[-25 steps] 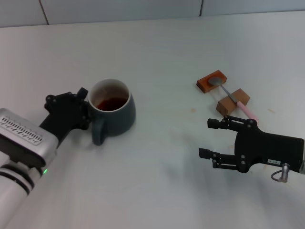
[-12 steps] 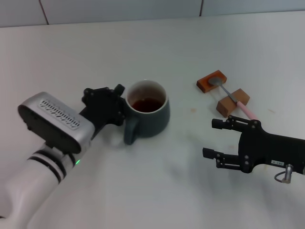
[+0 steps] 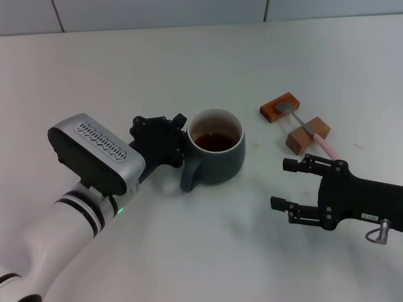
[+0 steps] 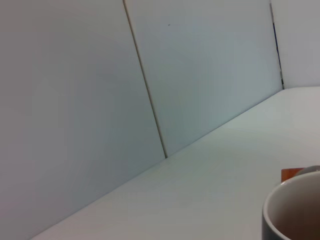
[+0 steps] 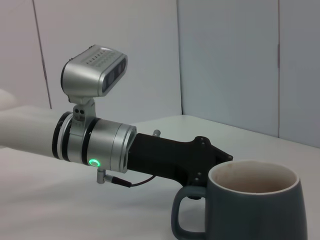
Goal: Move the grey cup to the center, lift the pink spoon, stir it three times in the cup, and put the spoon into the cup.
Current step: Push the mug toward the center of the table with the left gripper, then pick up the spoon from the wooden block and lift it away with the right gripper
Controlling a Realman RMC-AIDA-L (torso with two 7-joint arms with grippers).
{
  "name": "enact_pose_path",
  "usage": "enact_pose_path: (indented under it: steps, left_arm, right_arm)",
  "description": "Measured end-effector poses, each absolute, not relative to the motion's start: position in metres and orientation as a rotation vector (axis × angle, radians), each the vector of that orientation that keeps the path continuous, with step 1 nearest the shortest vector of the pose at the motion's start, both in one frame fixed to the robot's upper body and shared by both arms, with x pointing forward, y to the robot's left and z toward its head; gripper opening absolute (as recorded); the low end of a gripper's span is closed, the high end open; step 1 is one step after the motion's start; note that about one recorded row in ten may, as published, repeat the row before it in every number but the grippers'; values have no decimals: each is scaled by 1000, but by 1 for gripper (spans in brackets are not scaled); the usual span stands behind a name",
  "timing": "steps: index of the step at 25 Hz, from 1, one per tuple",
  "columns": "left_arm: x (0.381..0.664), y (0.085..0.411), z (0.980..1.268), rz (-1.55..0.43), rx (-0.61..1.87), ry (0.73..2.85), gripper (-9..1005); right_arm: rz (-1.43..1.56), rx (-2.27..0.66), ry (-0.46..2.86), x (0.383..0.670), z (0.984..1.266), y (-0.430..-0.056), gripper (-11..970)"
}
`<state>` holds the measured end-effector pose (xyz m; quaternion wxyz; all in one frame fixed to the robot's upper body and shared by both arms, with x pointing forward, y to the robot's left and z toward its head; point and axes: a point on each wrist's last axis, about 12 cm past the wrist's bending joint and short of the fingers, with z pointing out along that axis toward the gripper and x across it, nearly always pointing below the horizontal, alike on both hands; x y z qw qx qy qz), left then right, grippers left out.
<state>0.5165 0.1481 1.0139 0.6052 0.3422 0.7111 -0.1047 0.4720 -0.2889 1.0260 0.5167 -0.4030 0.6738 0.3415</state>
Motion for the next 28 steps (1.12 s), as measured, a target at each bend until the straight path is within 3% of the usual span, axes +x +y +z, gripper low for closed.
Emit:
enact_pose_path:
  steps: [10, 16, 20, 28]
  left_arm:
    - [519, 154, 1016, -268, 712, 1662, 25]
    - [523, 195, 1023, -386, 475, 1637, 26]
    - [511, 234, 1032, -583, 400, 1515, 28]
    - [471, 274, 1043, -861, 607, 1346, 30]
  right_arm:
    - [822, -962, 1622, 469, 1025, -290, 759]
    - [814, -949, 1627, 468, 1024, -292, 758]
    - [808, -935, 1624, 467, 1025, -294, 758]
    - [808, -932, 1622, 467, 1025, -295, 757]
